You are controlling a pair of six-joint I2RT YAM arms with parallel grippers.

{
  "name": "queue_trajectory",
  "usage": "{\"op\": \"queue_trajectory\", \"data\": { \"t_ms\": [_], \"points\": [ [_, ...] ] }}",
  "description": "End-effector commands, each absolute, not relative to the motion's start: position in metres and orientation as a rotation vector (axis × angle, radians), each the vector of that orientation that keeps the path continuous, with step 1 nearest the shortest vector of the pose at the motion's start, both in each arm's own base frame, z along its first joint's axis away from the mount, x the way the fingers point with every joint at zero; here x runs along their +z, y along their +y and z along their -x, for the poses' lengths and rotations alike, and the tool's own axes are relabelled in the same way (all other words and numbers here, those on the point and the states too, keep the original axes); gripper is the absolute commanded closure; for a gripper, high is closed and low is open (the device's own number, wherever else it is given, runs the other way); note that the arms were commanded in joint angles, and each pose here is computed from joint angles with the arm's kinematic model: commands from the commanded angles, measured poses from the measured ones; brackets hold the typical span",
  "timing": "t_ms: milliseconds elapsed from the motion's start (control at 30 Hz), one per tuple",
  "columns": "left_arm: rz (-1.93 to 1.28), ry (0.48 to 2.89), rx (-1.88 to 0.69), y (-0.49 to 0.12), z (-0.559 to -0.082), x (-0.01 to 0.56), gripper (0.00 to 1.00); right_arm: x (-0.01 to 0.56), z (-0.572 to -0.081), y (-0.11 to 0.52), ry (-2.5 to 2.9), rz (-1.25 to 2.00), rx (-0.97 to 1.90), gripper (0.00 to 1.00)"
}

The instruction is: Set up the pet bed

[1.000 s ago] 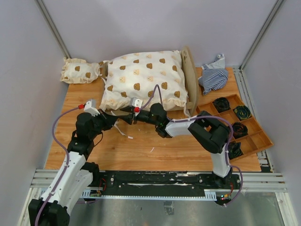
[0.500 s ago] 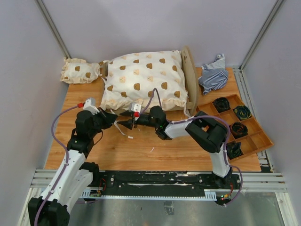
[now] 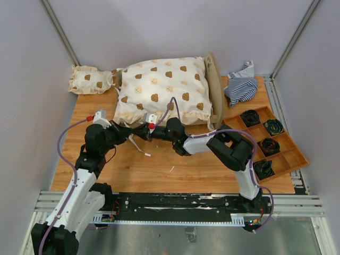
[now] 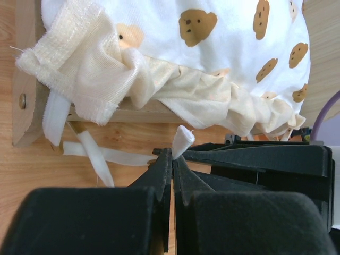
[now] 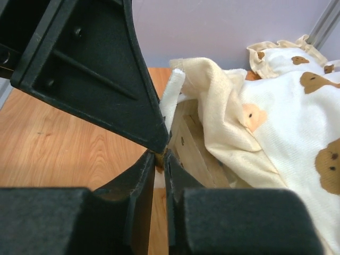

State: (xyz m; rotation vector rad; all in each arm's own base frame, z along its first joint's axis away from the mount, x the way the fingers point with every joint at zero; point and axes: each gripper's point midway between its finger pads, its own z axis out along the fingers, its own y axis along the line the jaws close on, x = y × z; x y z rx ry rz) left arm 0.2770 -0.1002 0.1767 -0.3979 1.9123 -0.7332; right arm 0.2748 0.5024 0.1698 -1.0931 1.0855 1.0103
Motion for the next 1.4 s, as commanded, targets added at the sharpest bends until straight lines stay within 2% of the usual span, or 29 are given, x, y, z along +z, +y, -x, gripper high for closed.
{"op": "queue_trajectory", "data": {
  "t_ms": [0, 33, 67, 167, 267, 433, 633, 800, 1067, 1100, 1200, 1233, 1367],
  "points": [
    [0.404, 1.883, -0.738, -0.099, -0.281, 0.191, 1.0, 0.177, -0.266, 0.513, 1.036, 1.093, 1.046, 0.99],
    [0.406, 1.884, -0.723, -0.098, -0.282, 0.191, 0.99, 0.174, -0.267, 0.513, 1.044, 1.089, 1.049, 1.0],
    [0.405, 1.885, -0.697, -0.094, -0.283, 0.191, 0.95, 0.173, -0.267, 0.512, 1.053, 1.085, 1.048, 1.0],
    [0.433, 1.884, -0.524, -0.07, -0.288, 0.195, 0.67, 0.165, -0.273, 0.509, 1.125, 1.074, 1.018, 1.0],
    [0.454, 1.88, -0.339, -0.043, -0.29, 0.2, 0.63, 0.149, -0.283, 0.509, 1.228, 1.105, 0.962, 1.0],
    [0.496, 1.902, -0.181, -0.02, -0.29, 0.185, 0.66, 0.14, -0.292, 0.513, 1.316, 1.141, 0.896, 1.0],
    [0.439, 1.923, -0.255, -0.036, -0.301, 0.177, 0.66, 0.135, -0.29, 0.522, 1.331, 1.198, 0.853, 1.0],
    [0.515, 1.958, -0.154, -0.02, -0.3, 0.16, 0.66, 0.134, -0.288, 0.524, 1.324, 1.2, 0.857, 1.0],
    [0.49, 1.979, -0.169, -0.026, -0.306, 0.147, 0.66, 0.129, -0.281, 0.526, 1.3, 1.226, 0.88, 1.0],
    [0.482, 1.978, -0.165, -0.025, -0.307, 0.148, 0.69, 0.127, -0.28, 0.526, 1.296, 1.234, 0.881, 1.0],
    [0.457, 1.982, -0.164, -0.027, -0.309, 0.152, 0.97, 0.122, -0.277, 0.527, 1.264, 1.273, 0.881, 1.0],
    [0.445, 1.984, -0.173, -0.029, -0.308, 0.154, 0.99, 0.12, -0.275, 0.528, 1.245, 1.296, 0.878, 1.0],
    [0.424, 1.987, -0.232, -0.037, -0.303, 0.164, 1.0, 0.117, -0.272, 0.531, 1.148, 1.395, 0.834, 1.0]
  ]
}}
